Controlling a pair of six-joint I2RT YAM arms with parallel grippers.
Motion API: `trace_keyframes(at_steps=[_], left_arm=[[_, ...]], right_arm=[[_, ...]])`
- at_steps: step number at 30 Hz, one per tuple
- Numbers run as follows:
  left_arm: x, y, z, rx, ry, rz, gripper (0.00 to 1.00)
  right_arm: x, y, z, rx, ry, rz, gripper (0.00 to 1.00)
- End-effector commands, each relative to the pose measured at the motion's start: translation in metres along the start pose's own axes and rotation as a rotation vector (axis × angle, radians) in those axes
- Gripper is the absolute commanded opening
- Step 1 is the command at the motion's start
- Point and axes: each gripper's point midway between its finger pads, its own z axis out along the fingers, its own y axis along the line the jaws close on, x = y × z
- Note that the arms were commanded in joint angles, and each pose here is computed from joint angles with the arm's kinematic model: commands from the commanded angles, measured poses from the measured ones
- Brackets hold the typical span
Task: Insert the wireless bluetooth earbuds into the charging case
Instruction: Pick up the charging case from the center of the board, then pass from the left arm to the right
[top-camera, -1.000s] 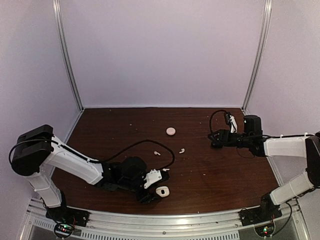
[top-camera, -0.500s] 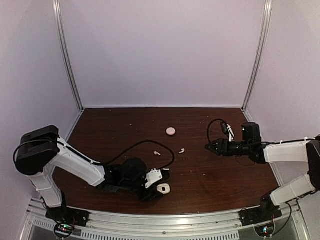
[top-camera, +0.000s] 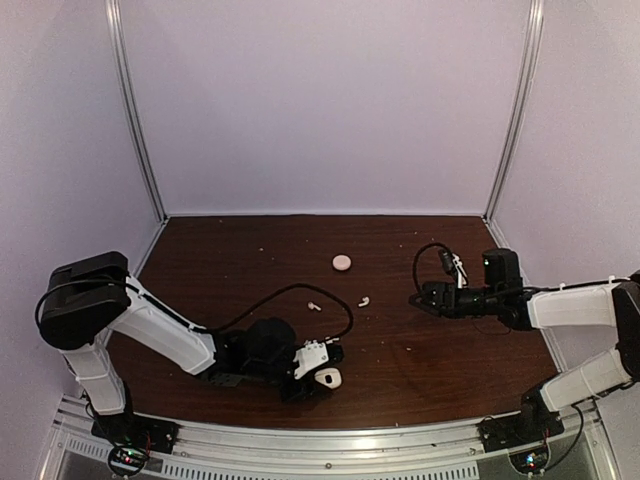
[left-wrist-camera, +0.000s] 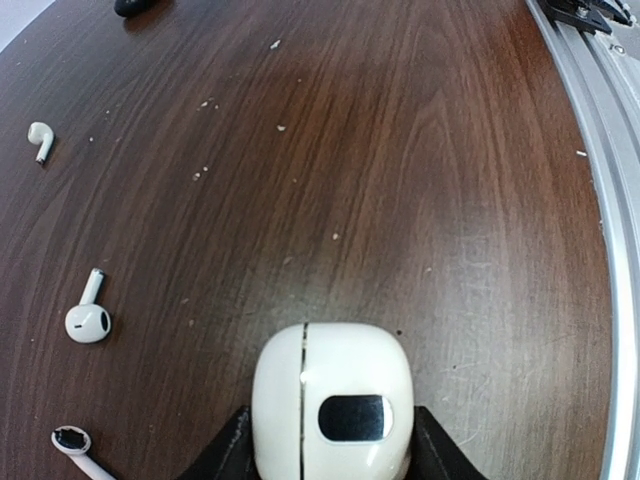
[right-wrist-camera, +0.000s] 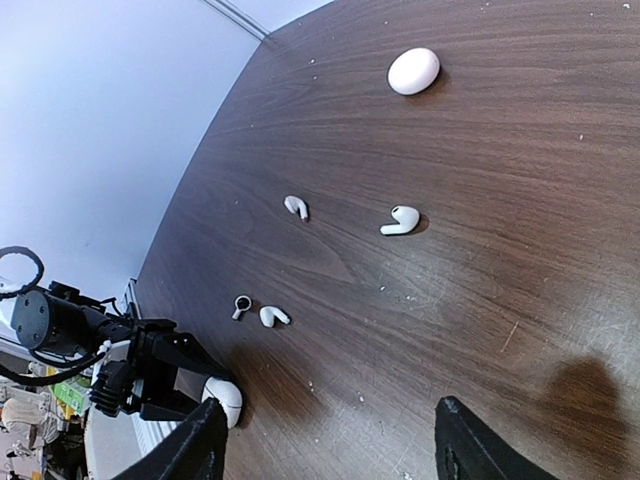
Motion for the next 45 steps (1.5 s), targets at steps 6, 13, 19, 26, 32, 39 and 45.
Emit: trace_keyframes(at_steps=[6, 13, 19, 26, 32, 39, 45], left_arm=[[-0.062, 0.031, -0.026, -0.173, -0.112, 0.113, 0.41], [-0.136, 0.053, -0.058, -0.32, -0.243, 0.227, 0.38], [-0.173, 0.046, -0.069, -0.37, -0.302, 0.31, 0.37], [-0.188, 0.046, -0.07, -0.404, -0.328, 0.319, 0.37], [-0.199, 0.04, -0.074, -0.407, -0.359, 0.336, 0.37], [-0.206, 0.035, -0.074, -0.41, -0.375, 0.352, 0.37], [-0.21, 0.038, -0.073, -0.431, -0.372, 0.351, 0.37]], right_arm=[[0.017, 0.042, 0.004, -0.173, 0.03, -0.015, 0.71], [0.022, 0.089, 0.006, -0.33, 0.038, -0.055, 0.69], [0.024, 0.128, 0.003, -0.458, 0.029, -0.109, 0.66], [0.026, 0.154, 0.003, -0.538, 0.023, -0.133, 0.6], [0.03, 0.166, 0.005, -0.579, 0.033, -0.129, 0.53], [0.031, 0.18, 0.008, -0.621, 0.031, -0.141, 0.45], [0.036, 0.184, 0.01, -0.654, 0.034, -0.112, 0.41]])
